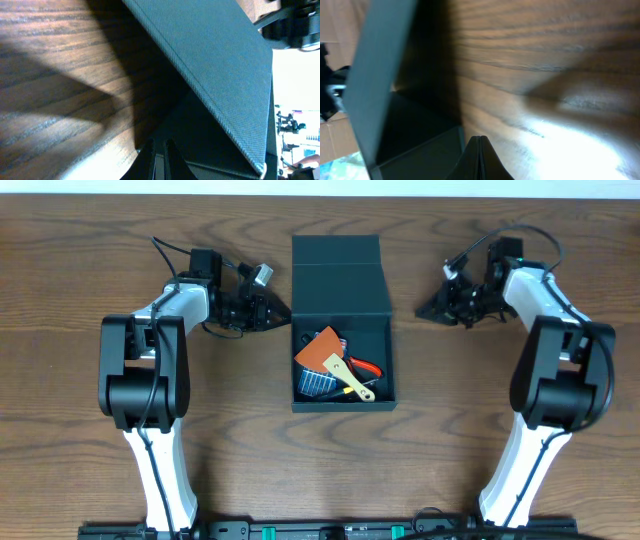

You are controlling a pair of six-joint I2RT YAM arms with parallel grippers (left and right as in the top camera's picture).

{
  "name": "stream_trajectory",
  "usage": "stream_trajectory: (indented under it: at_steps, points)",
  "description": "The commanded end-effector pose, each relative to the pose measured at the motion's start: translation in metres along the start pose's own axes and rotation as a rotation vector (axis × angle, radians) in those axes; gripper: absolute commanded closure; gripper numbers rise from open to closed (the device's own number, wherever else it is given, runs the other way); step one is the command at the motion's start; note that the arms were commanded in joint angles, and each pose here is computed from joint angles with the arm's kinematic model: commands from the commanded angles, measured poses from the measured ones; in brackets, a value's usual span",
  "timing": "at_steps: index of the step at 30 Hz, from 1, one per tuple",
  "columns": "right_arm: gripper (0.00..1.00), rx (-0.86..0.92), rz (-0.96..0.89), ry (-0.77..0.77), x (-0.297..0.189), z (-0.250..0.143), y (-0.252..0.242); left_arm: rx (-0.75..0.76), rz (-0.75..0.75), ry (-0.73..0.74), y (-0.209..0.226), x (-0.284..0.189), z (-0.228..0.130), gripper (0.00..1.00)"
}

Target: Pack container

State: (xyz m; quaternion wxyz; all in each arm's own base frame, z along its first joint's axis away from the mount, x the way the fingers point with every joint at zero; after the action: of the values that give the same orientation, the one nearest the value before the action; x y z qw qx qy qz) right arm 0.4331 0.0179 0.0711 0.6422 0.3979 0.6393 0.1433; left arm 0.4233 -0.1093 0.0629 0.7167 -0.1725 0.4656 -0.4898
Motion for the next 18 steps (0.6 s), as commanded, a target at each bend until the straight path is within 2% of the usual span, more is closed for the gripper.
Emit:
stream_trajectory:
  at_steps: [1, 18]
  points:
    - [0.99, 0.027, 0.048, 0.062, 0.022, -0.005, 0.0, -0.029, 0.005, 0.001, 0.004, 0.001, 0.0, 0.94]
    - [0.99, -0.057, 0.069, 0.132, 0.064, -0.018, 0.019, -0.002, 0.01, -0.016, 0.006, 0.001, 0.004, 0.94]
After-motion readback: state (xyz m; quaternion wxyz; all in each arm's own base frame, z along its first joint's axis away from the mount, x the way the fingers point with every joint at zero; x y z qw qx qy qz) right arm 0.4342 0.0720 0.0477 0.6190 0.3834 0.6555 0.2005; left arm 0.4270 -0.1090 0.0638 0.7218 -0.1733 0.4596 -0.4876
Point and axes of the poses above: each gripper's point midway between its finger pads, its own x axis out along the fingers, its own y axis along the line the jaws close on, z = x × y, the point moved 7 cm from there along -x, back along the fingers, and after that the axes turned 14 degrees about x, right-handed, at the moved point
